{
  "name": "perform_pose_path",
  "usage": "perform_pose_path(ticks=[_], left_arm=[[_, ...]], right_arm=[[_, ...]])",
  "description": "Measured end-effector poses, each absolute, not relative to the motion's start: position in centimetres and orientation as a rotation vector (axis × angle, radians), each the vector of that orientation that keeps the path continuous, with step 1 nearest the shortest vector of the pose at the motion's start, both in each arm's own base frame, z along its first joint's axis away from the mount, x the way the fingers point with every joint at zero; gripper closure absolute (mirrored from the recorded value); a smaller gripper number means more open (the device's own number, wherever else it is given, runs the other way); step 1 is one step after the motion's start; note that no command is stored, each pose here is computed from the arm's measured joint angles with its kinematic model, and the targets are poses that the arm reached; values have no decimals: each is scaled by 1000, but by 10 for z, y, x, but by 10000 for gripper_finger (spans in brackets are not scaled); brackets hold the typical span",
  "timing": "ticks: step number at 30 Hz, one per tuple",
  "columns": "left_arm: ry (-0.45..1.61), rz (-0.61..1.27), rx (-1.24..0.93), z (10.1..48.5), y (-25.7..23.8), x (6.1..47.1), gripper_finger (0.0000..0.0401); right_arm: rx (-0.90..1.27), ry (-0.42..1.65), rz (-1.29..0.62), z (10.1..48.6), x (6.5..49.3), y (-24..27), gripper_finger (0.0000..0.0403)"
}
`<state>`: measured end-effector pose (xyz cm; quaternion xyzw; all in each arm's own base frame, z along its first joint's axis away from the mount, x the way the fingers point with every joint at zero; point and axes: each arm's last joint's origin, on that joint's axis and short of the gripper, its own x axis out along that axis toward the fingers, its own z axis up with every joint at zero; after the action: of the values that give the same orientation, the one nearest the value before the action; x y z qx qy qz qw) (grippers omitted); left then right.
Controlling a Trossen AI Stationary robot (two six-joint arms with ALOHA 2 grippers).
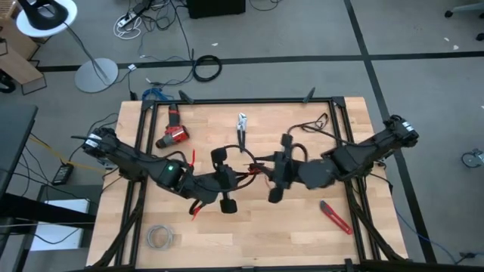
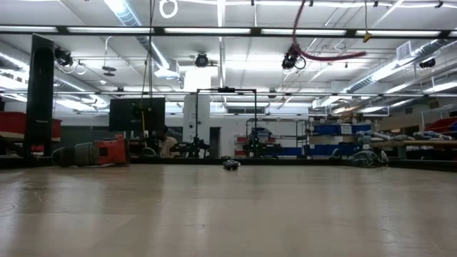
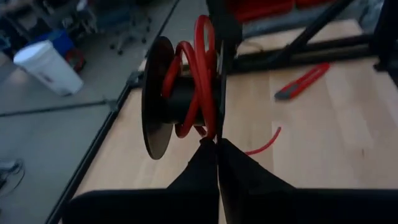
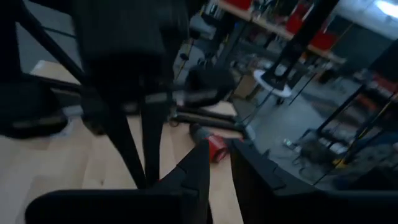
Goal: Coil cords
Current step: Coil the red wire onto the black spool
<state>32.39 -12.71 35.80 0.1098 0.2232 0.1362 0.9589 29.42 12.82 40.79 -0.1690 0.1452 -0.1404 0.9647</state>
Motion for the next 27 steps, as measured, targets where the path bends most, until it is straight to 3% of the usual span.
perform_pose_path(ticks=[9,15,27], left_arm=[[161,148,134,332,-129,333,401],[-79,9,44,324,-121,334,401],[-172,-63,93,330,-122,333,401]], right_arm=[[-420,165,-318,440,243,168,341],[-402,162,-307,436,234,185,341],[-353,209,-380,428,236,176,341]])
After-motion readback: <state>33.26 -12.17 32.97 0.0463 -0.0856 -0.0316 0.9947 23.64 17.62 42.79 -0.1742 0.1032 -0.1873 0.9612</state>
